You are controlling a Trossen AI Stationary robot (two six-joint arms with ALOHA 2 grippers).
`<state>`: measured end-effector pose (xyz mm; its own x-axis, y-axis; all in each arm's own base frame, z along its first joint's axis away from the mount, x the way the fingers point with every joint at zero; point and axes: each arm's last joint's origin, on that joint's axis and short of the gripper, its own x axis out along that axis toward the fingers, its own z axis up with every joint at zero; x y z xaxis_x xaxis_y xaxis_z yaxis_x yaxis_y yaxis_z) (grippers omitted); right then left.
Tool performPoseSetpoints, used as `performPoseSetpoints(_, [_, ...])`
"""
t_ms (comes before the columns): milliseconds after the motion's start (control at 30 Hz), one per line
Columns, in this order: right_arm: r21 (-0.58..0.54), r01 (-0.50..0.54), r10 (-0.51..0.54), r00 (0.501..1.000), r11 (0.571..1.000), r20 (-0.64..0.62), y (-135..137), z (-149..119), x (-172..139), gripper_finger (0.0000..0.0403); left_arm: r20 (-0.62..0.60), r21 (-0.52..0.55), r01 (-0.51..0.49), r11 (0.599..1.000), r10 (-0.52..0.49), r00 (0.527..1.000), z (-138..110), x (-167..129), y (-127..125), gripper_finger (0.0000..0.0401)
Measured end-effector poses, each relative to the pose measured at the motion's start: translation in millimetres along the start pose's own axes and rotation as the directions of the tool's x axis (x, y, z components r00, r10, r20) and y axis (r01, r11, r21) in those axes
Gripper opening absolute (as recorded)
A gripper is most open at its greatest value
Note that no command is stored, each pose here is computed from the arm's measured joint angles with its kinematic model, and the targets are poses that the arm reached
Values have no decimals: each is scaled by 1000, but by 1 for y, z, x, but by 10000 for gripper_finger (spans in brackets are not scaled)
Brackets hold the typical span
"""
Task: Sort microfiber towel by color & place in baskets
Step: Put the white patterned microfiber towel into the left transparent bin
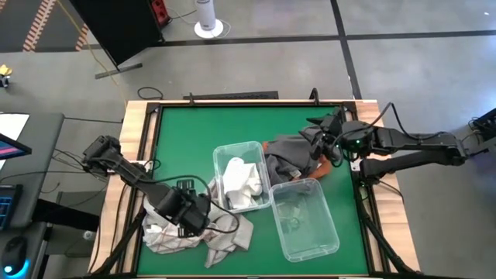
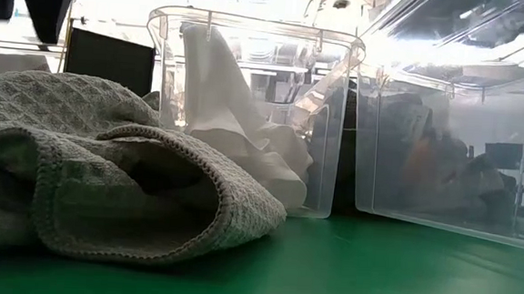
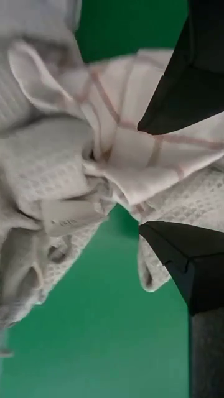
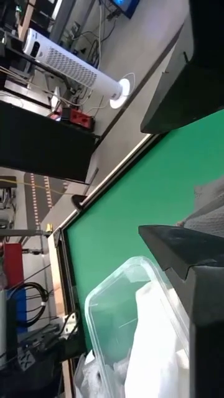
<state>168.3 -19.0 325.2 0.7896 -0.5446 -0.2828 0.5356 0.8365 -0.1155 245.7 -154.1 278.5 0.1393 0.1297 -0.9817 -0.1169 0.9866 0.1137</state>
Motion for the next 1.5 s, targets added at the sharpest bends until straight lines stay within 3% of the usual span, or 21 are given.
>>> performPoseSetpoints(333, [-16, 0, -1, 1000, 1000, -15, 0, -2, 0, 283, -43, -45, 18, 999, -20, 999, -5, 43, 3, 217])
performPoseSetpoints(433, [-14, 1, -1, 1000, 1000, -16, 0, -2, 0, 283, -86, -42, 26, 999, -30, 996, -10, 50, 4, 175])
performPoseSetpoints(567, [-8, 0, 0, 1000, 1000, -18, 0, -2, 0, 283, -95, 18, 52, 998, -50, 994, -11, 48, 2, 71])
performPoseSetpoints(600, [-2, 0, -1, 1000, 1000, -19, 0, -2, 0, 283, -87, 31, 59, 998, -57, 995, -10, 46, 1, 40])
performPoseSetpoints(667, [1, 0, 0, 1000, 1000, -23, 0, -3, 0, 283, -66, 51, 72, 996, -69, 995, -7, 39, 0, 14])
performPoseSetpoints(867, [13, 1, 0, 999, 1000, -48, 0, -5, 0, 283, 36, 55, 79, 995, -81, 996, -4, -4, 13, 5])
performPoseSetpoints(1033, [14, 1, 0, 999, 1000, -49, 0, -5, 0, 283, 257, -4, 175, 985, -168, 952, -7, -65, 45, 4])
performPoseSetpoints(1133, [14, 1, 0, 999, 1000, -49, 0, -5, 0, 283, 416, -52, 153, 987, -118, 902, -17, -99, 71, 4])
performPoseSetpoints(1233, [14, 1, 0, 999, 1000, -49, 0, -5, 0, 283, 569, -109, 136, 985, -50, 821, -28, -134, 98, 3])
performPoseSetpoints(1500, [20, 1, 0, 999, 1000, -49, 0, -5, 0, 283, 885, -131, 92, 987, 74, 460, -34, -207, 135, 3])
